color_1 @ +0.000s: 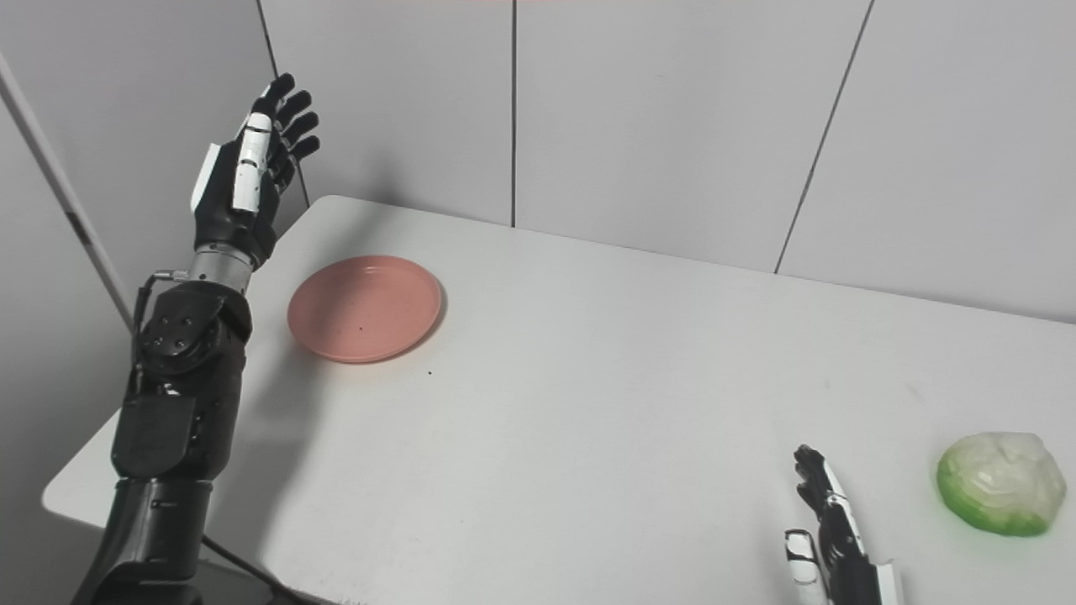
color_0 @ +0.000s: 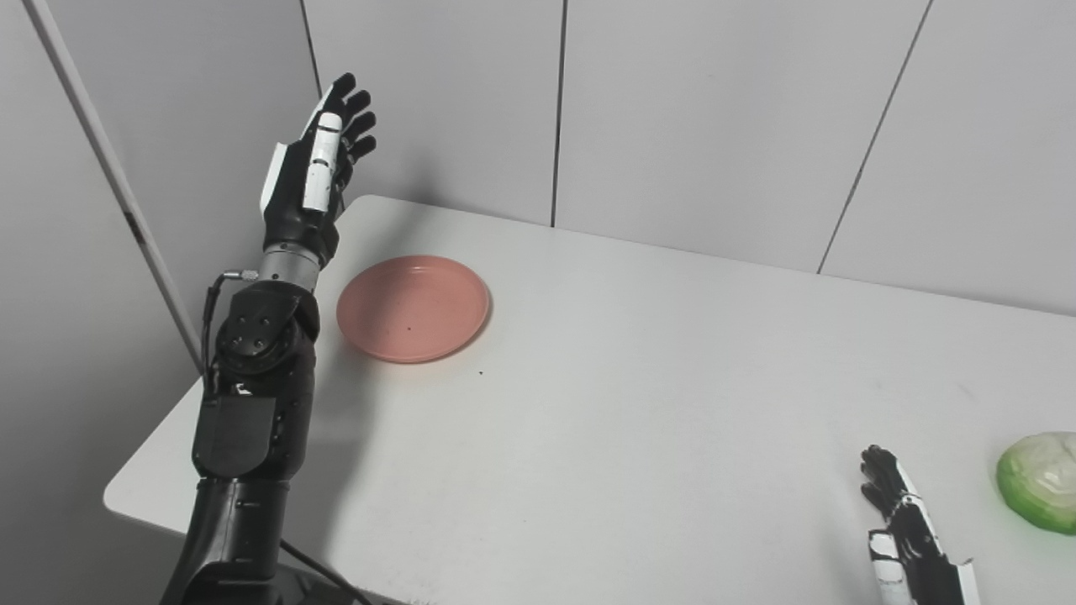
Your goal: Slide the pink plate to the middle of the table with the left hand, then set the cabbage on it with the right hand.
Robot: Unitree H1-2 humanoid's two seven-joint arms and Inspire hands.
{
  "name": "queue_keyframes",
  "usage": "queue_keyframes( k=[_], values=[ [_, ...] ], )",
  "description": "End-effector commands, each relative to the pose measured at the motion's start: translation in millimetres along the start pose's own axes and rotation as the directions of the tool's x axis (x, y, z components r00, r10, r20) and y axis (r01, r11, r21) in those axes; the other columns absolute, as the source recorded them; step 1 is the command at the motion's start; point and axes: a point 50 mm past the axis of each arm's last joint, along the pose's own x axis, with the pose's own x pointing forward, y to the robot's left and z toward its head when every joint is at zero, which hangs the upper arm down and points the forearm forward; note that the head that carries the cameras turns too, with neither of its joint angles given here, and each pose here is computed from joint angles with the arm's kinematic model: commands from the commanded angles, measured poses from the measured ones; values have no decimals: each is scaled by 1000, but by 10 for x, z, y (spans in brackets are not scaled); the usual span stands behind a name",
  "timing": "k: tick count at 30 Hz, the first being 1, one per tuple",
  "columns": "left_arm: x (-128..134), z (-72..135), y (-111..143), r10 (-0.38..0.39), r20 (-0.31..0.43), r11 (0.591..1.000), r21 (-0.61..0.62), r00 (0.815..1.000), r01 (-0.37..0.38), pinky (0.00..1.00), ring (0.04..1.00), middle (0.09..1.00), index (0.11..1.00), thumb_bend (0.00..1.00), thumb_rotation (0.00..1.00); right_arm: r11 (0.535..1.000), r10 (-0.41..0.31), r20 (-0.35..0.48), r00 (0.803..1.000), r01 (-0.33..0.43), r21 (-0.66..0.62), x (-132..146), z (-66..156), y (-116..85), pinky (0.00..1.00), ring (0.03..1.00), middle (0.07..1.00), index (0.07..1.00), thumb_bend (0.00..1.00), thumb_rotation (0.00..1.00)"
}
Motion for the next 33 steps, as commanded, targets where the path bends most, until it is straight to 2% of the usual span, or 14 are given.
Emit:
queue_keyframes(
  k=[1, 4, 6, 13, 21, 33],
  values=[
    [168, 198, 95, 23, 74, 1000, 10, 997, -24, 922, 931, 938, 917, 375, 1000, 999, 7, -47, 999, -8, -35, 232, -125, -159, 896, 912, 910, 897, 272, 1000],
    [200, 54, 202, 49, 43, 999, -24, 998, -48, 891, 896, 906, 887, 399, 928, 999, 8, -48, 999, -10, -42, 233, -127, -161, 895, 911, 908, 895, 278, 1000],
    [216, -46, 260, 60, 21, 997, -47, 998, -59, 895, 897, 906, 887, 410, 916, 999, 6, -52, 999, -8, -38, 228, -123, -162, 896, 912, 907, 894, 281, 1000],
    [249, -246, 389, 112, -48, 991, -65, 993, -115, 888, 903, 908, 895, 405, 991, 999, 5, -58, 998, -7, -32, 217, -113, -166, 918, 920, 910, 897, 271, 1000],
    [257, -375, 578, 151, -85, 987, -41, 985, -155, 879, 888, 903, 892, 407, 1000, 1000, 5, -59, 998, -7, -26, 218, -102, -163, 913, 922, 911, 898, 255, 1000],
    [261, -502, 795, 185, -113, 981, -39, 976, -190, 883, 901, 917, 898, 396, 1000, 999, 2, -45, 999, -3, -34, 221, -108, -171, 902, 912, 904, 892, 282, 1000]
  ],
)
